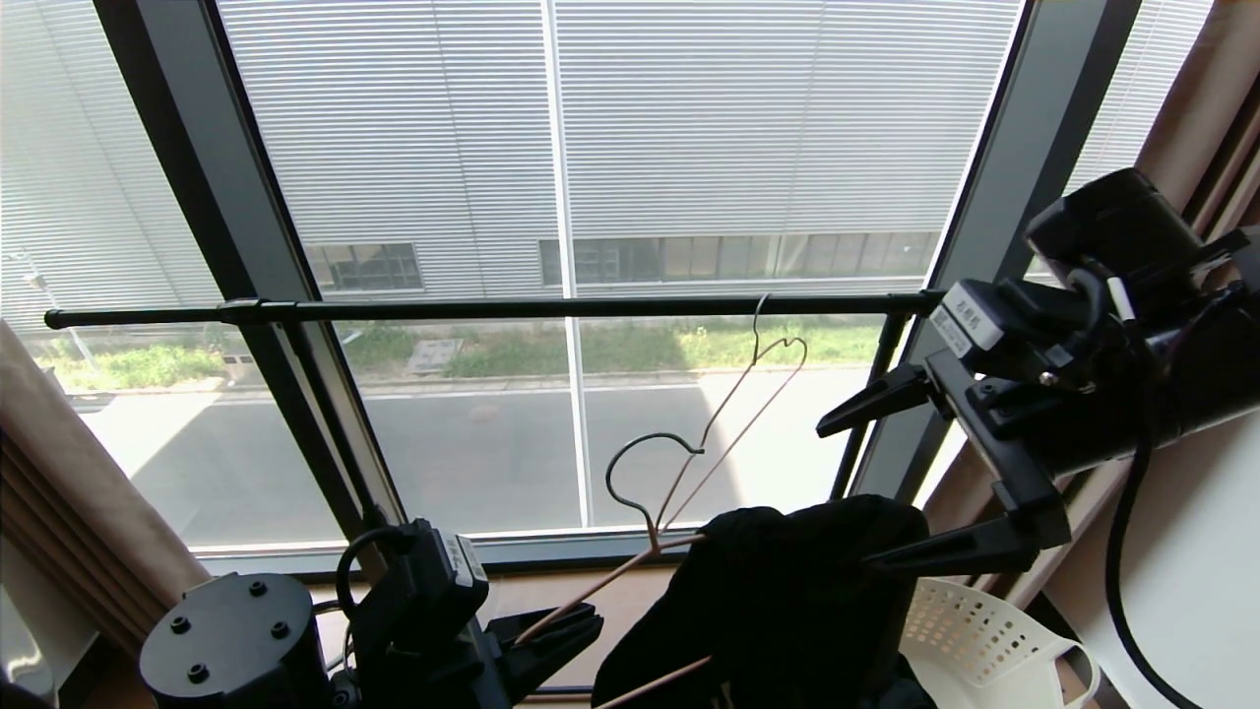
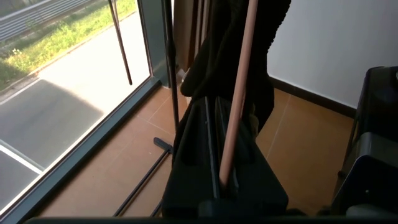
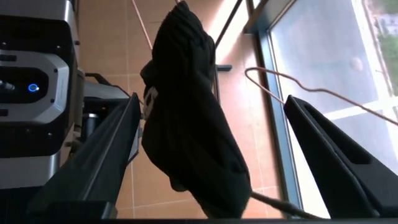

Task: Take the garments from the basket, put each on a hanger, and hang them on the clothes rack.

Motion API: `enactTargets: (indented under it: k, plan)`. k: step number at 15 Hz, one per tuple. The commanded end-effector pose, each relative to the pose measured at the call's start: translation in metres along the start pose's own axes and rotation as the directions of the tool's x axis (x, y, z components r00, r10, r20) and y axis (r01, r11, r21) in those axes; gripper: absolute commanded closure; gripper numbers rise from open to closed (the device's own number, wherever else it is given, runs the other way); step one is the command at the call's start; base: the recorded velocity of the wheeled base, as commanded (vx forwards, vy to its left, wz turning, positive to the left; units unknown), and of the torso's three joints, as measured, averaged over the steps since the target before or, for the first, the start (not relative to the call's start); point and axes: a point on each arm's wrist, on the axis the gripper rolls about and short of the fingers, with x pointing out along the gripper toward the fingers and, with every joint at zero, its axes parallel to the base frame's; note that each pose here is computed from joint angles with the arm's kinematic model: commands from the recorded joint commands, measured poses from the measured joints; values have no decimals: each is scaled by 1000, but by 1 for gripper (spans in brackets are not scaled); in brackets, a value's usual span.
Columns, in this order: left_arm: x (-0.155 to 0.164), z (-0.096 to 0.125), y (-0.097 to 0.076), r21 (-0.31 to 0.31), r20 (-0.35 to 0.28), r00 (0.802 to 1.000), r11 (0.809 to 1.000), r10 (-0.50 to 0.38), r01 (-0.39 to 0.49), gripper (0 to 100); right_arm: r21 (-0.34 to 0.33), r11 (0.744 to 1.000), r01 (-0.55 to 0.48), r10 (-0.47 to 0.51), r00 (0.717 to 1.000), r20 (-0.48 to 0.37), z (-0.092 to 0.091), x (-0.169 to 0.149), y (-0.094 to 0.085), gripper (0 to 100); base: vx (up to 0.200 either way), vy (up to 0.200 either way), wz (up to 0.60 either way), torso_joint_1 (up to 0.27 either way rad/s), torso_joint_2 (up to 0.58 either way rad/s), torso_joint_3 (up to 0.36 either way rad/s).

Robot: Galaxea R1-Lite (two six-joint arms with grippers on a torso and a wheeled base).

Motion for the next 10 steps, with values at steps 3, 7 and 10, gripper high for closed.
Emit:
enactTargets:
  k: [3,7,10]
  plan:
    - [0,2,0,3,10,1000,1000,-2,2,100,42,992,-121,122,992,-43,-5,48,-12,0,0,0,0,0,0,0]
    - [2,3,-4,6,12,1000,1000,-17,17,100,41,986,-161,163,985,-52,-3,65,-15,0,0,0,0,0,0,0]
    - [2,3,-5,5,14,1000,1000,-20,20,100,39,982,-187,189,980,-63,-2,77,-15,0,0,0,0,0,0,0]
